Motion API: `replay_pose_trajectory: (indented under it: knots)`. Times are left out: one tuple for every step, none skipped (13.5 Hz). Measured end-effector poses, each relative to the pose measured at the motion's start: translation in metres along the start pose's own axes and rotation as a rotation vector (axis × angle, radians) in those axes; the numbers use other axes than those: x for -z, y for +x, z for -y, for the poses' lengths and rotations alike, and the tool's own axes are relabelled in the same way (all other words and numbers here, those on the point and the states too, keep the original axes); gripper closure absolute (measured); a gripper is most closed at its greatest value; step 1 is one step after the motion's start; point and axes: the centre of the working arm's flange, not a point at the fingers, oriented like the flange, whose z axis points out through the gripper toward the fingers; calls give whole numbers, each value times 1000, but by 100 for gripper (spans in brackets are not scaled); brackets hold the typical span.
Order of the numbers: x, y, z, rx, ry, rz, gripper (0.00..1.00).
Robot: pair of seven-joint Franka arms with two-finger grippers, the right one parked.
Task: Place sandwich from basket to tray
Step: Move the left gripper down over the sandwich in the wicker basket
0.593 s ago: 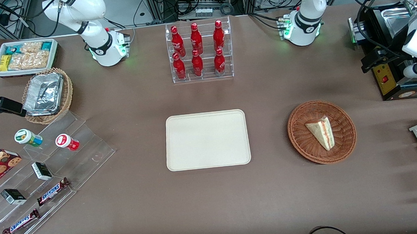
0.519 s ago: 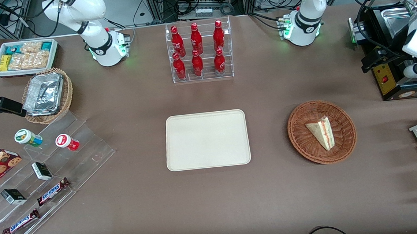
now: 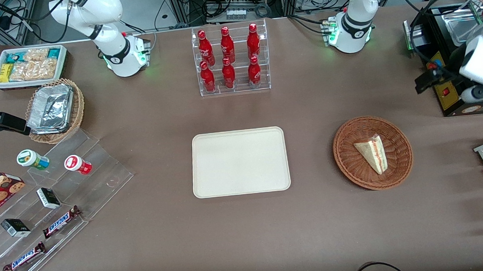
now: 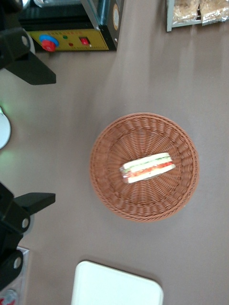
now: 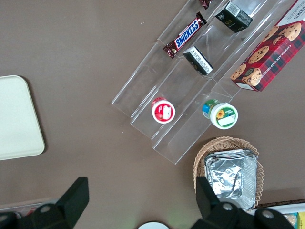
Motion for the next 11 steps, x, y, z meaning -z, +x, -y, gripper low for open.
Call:
replay_pose_trajectory:
  knots:
    - [-16, 6, -1, 29, -4, -14, 0]
    - [-34, 11, -3, 65, -8, -28, 0]
    - [-52, 16, -5, 105, -11, -36, 0]
    - [-69, 19, -7, 153, -12, -38, 0]
    - [-84, 23, -9, 199, -14, -39, 0]
    - [-97, 26, -14, 239, -15, -37, 0]
    - [-110, 27, -20, 264, -11, -31, 0]
    - [-124, 28, -29, 271, -4, -25, 0]
    - [-138, 29, -36, 269, 4, -21, 0]
    - [-153, 28, -41, 265, 7, -17, 0]
    - [-166, 29, -43, 260, 9, -11, 0]
